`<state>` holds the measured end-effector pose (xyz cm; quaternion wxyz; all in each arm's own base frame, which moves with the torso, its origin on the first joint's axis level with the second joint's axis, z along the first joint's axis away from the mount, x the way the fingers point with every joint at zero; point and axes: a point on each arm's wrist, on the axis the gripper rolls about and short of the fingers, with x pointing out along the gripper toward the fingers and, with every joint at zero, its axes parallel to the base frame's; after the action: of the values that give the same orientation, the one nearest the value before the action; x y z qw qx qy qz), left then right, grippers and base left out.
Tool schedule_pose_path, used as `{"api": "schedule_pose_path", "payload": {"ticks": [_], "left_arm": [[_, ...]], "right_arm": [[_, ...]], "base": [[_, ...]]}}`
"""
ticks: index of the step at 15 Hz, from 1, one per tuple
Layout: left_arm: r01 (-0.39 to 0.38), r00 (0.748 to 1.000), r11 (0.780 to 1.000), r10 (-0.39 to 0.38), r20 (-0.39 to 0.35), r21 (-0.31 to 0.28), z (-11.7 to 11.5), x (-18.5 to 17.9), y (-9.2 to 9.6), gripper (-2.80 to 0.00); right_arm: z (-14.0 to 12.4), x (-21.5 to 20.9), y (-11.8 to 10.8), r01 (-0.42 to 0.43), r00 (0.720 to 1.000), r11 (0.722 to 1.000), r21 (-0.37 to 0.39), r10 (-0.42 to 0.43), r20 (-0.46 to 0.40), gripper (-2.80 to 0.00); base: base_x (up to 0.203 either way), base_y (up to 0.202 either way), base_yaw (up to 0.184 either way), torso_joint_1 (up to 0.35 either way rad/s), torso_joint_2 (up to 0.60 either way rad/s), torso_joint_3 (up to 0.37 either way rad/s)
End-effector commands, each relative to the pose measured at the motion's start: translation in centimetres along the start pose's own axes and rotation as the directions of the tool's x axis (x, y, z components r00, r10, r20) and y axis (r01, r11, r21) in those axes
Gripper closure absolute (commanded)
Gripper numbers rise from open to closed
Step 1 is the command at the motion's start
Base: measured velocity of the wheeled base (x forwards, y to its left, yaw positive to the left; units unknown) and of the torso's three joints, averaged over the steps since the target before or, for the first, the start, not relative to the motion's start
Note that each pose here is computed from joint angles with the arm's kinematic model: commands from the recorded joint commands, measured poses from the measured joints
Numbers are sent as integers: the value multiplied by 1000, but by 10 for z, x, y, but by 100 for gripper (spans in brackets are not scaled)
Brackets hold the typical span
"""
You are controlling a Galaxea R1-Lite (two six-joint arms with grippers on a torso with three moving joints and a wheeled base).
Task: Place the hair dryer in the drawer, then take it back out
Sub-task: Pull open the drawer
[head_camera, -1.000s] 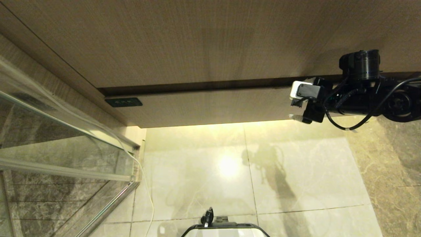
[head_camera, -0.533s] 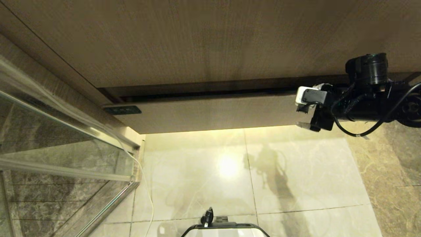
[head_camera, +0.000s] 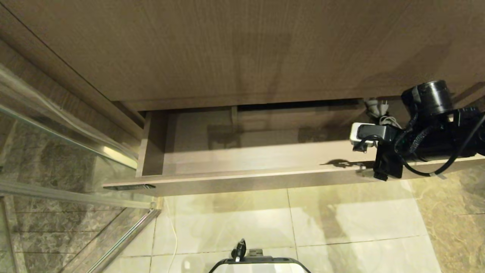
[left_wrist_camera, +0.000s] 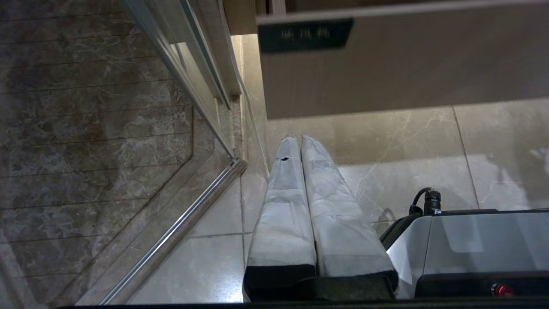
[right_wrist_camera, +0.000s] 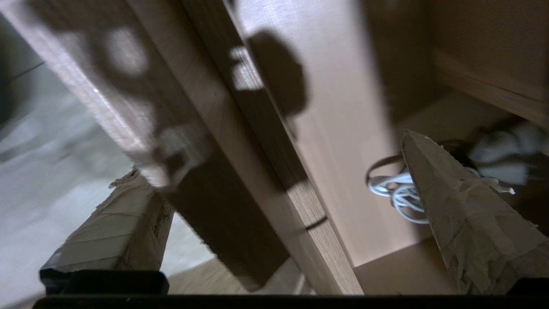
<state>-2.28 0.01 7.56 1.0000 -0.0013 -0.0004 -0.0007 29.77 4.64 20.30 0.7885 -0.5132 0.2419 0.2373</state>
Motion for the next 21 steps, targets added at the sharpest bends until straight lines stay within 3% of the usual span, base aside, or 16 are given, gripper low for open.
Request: {"api": "schedule_pose_path", "payload": {"ticks": [1,5,7,10,11,14,16,18,21], "left_arm": [[0,1000,1000,0,0,0,0,0,0,0],[0,1000,1000,0,0,0,0,0,0,0],[0,1000,1000,0,0,1,0,0,0,0],[0,1000,1000,0,-1,0,0,0,0,0],[0,1000,1000,0,-1,0,0,0,0,0],[0,1000,1000,0,0,0,0,0,0,0],[0,1000,1000,0,1,0,0,0,0,0],[0,1000,1000,0,-1,1,0,0,0,0],[0,1000,1000,0,1,1,0,0,0,0]], "right_arm": [[-8,-26,1,41,999,999,10,-41,7,-280],[-49,-69,30,40,996,995,86,-34,-77,-280],[-60,-93,47,43,996,988,146,-32,-78,-280],[-66,-115,63,68,997,940,334,-52,-55,-280],[-65,-118,63,81,997,932,352,-69,-47,0],[-67,-133,61,147,989,919,367,-138,-51,0],[-68,-146,52,214,976,887,409,-207,-63,0],[-64,-154,40,249,965,838,485,-256,-53,0],[-65,-145,8,282,954,787,549,-288,-78,0]], "base": [[0,0,0,0,0,0],[0,0,0,0,0,0],[0,0,0,0,0,0],[0,0,0,0,0,0],[0,0,0,0,0,0],[0,0,0,0,0,0],[0,0,0,0,0,0],[0,0,0,0,0,0],[0,0,0,0,0,0]]}}
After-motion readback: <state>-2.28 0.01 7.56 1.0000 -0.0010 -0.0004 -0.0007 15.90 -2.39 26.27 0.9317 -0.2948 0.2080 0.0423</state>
